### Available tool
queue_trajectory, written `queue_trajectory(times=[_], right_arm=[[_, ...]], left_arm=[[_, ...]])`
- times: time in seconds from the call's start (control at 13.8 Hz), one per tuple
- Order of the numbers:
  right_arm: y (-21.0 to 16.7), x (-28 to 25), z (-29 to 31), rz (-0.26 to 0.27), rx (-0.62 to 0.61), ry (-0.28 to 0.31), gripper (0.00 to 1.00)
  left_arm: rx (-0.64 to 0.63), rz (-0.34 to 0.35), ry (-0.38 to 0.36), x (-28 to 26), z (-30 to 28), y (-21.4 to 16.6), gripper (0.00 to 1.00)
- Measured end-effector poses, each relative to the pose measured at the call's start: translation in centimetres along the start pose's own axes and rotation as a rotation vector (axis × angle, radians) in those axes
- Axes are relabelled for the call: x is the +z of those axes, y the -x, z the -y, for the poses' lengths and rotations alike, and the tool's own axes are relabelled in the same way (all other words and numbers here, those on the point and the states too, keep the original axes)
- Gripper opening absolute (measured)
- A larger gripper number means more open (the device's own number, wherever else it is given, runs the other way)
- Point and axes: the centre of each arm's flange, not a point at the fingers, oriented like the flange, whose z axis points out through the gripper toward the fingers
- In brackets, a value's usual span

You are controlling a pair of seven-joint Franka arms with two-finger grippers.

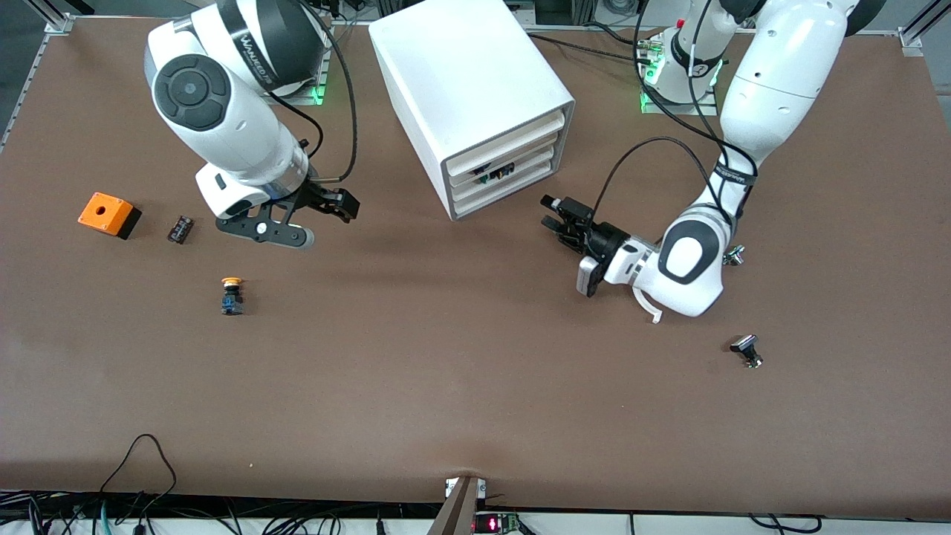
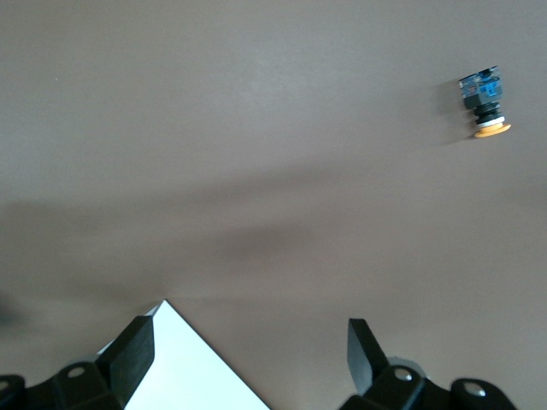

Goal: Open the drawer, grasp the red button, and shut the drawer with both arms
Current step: 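Grasp the white drawer's handle with the left gripper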

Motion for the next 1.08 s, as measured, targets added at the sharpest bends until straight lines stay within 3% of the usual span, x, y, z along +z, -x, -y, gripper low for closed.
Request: queue_trajectory(times=[0.22,0.36,1.08], right_arm=[[0.3,-0.3,1.5,-0.012,0.006,-0.01,1.0],[0.6,-0.5,2.2,-0.016,0.019,-0.015,1.0],[0.7,-0.5,2.4,-0.018,0.026,-0.016,1.0]], left_arm=[[-0.011,-0.008,0.028,0.6,0.6,2.2,0.7],[-0.023,0.009,0.051,1.6,-0.4,3.4,0.62],[-0.048,0.068,0.048,6.0,-1.4,5.5,0.61]])
